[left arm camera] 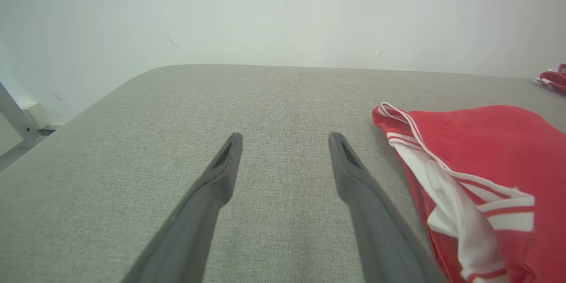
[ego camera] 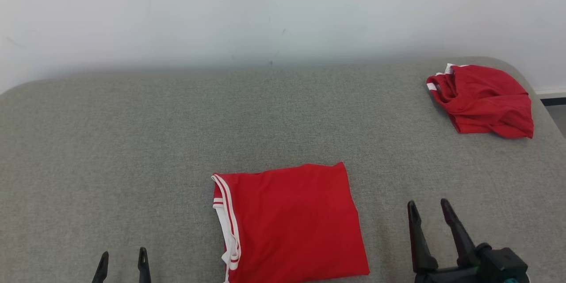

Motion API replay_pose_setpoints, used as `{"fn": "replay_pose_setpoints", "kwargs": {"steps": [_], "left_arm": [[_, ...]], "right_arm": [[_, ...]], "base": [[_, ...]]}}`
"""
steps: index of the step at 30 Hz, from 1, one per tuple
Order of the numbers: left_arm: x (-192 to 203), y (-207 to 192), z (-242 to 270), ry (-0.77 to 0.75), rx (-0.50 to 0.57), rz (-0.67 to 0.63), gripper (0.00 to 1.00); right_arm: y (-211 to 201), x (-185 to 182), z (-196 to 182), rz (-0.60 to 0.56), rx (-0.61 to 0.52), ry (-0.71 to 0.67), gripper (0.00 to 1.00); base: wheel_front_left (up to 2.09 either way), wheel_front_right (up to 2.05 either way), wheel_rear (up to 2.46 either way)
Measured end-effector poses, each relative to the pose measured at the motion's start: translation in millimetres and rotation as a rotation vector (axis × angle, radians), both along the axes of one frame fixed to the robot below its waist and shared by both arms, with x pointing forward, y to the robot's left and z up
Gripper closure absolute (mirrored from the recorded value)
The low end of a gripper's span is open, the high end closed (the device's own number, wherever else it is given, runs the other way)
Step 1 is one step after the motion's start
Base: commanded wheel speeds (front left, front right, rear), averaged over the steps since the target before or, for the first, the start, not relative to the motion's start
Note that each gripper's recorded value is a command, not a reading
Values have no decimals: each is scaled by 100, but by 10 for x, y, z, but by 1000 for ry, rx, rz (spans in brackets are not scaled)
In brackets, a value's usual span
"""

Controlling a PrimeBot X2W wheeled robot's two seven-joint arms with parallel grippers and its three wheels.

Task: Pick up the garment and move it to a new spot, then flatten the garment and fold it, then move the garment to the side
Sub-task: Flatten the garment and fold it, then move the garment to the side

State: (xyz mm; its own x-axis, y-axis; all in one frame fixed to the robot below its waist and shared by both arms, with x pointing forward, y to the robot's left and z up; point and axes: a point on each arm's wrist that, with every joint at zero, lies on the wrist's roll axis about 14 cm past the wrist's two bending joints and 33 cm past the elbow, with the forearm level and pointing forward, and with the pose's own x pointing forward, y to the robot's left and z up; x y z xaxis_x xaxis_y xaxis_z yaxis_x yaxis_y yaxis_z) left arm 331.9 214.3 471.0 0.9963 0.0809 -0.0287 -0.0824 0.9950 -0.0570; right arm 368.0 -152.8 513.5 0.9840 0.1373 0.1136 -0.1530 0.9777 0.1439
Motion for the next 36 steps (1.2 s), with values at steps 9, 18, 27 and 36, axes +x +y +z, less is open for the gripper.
{"fn": "replay_pose_setpoints", "kwargs": {"steps": [9, 18, 27, 36], "left_arm": [[4, -27, 33, -11, -5, -3, 0], [-31, 2, -13, 8, 30, 25, 0], [-55, 6, -48, 20, 33, 27, 0], [-68, 14, -67, 26, 27, 27, 0]], "right_arm": [[74, -122, -210, 13, 27, 69, 0], [119, -133, -229, 27, 21, 74, 0], [193, -153, -385, 52, -14, 121, 0], [272, -134, -449, 77, -21, 141, 0]], "base": [[0, 0, 0], [0, 0, 0], [0, 0, 0], [0, 0, 0]]}}
